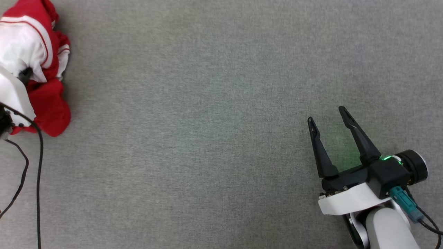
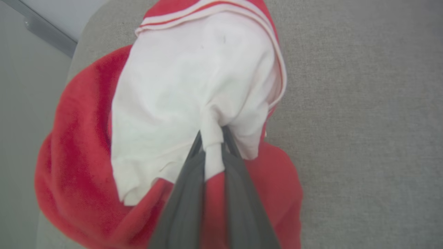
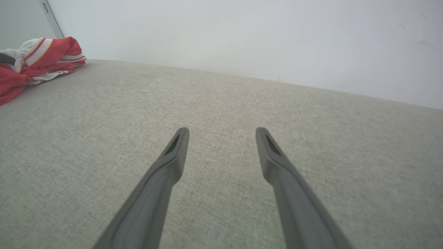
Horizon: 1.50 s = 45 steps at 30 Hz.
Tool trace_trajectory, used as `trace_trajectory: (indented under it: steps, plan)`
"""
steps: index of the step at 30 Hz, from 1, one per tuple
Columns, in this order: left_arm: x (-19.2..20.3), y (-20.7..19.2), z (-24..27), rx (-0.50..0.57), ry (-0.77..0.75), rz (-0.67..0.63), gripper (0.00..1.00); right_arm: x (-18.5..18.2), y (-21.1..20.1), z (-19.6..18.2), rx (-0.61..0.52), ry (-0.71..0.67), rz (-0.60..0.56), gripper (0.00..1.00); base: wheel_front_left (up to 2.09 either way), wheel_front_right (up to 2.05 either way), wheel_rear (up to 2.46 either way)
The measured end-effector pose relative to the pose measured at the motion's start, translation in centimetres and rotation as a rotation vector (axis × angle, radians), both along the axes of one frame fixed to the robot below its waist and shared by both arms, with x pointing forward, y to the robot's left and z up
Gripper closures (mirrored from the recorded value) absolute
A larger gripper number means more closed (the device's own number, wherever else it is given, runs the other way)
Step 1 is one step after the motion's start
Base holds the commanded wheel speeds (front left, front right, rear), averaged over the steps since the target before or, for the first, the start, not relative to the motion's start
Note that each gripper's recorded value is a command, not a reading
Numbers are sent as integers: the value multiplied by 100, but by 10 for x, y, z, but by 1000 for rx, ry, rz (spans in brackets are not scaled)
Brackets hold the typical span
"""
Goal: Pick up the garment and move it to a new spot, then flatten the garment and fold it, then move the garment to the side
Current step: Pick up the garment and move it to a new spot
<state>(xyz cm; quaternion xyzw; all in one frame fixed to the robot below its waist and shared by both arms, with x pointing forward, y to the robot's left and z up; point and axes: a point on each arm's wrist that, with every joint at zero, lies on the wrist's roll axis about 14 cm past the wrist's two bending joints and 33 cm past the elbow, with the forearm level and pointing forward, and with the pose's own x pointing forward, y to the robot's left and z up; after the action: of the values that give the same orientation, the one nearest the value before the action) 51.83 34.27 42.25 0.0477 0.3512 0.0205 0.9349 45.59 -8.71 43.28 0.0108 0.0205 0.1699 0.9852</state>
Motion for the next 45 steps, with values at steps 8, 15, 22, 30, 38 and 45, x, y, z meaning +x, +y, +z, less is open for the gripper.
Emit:
trace_trajectory:
  steps: [8, 15, 22, 30, 38, 45]
  plan:
    - [4, 4, 80, -5, -308, -6, 100, -9, 7, 23, 8, -43, 18, 0, 0, 0, 0]
    - [-7, -28, 174, -75, -572, -93, 100, -25, 5, 50, 28, -90, 12, 0, 0, 0, 0]
    - [-40, -85, 239, -113, -707, -249, 100, -46, -5, 82, 43, -157, -18, 0, 0, 0, 0]
    - [-62, -199, 282, -367, -797, -459, 100, -65, -38, 106, 46, -217, -111, 0, 0, 0, 0]
    - [-69, -317, 320, -585, -849, -678, 100, -82, -79, 111, 50, -228, -234, 0, 0, 0, 0]
    - [-63, -378, 329, -826, -855, -708, 100, -97, -112, 108, 46, -218, -335, 0, 0, 0, 0]
